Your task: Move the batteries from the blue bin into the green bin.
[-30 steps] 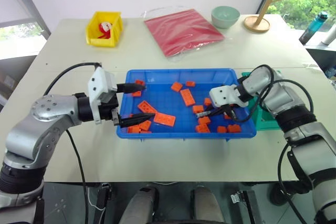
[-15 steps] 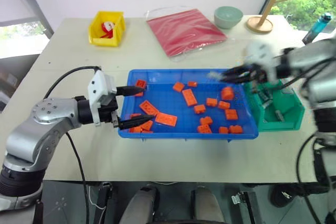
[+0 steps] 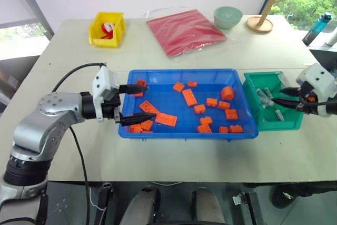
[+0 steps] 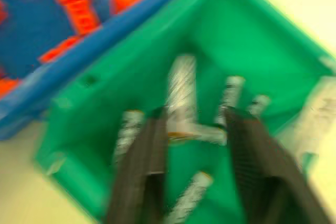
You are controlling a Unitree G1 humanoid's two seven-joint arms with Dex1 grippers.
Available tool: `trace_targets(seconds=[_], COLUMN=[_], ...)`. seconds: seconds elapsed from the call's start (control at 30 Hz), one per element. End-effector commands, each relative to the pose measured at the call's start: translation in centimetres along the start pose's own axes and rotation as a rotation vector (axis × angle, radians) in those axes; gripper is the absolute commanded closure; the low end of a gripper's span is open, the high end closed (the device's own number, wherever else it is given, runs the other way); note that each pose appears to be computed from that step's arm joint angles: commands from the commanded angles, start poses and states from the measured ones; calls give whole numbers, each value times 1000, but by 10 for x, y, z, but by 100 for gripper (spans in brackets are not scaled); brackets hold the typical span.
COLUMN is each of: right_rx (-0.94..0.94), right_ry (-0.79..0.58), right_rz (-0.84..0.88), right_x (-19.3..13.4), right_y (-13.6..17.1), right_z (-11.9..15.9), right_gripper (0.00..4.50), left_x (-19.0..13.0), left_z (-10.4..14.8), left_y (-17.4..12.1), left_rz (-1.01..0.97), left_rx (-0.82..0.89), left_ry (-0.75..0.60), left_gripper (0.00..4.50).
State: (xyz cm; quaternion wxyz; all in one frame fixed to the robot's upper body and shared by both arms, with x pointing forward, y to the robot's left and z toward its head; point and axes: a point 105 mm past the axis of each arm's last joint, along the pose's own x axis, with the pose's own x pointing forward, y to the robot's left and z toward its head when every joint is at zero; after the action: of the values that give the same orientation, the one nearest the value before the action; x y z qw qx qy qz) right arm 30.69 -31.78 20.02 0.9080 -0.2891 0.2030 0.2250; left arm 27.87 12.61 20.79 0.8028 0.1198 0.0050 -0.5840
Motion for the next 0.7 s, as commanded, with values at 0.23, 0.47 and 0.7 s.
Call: trace_targets(seconds=[0.23, 0.47, 0.7], right_rx=[-91, -46, -33], right_ry=[-30, 58, 26], right_rz=[239, 219, 167], right_x=[-64, -87, -74], right_y=[9, -12, -20], right_z=[2, -26, -33], right_gripper=[132, 132, 132], left_x=[-33, -85, -105], left_z=[12, 3, -2], left_y=[21, 34, 44], left_rz=[52, 95, 153], left_rx=[45, 6, 23], left_ry=[26, 152, 176], left_gripper=[0, 0, 0])
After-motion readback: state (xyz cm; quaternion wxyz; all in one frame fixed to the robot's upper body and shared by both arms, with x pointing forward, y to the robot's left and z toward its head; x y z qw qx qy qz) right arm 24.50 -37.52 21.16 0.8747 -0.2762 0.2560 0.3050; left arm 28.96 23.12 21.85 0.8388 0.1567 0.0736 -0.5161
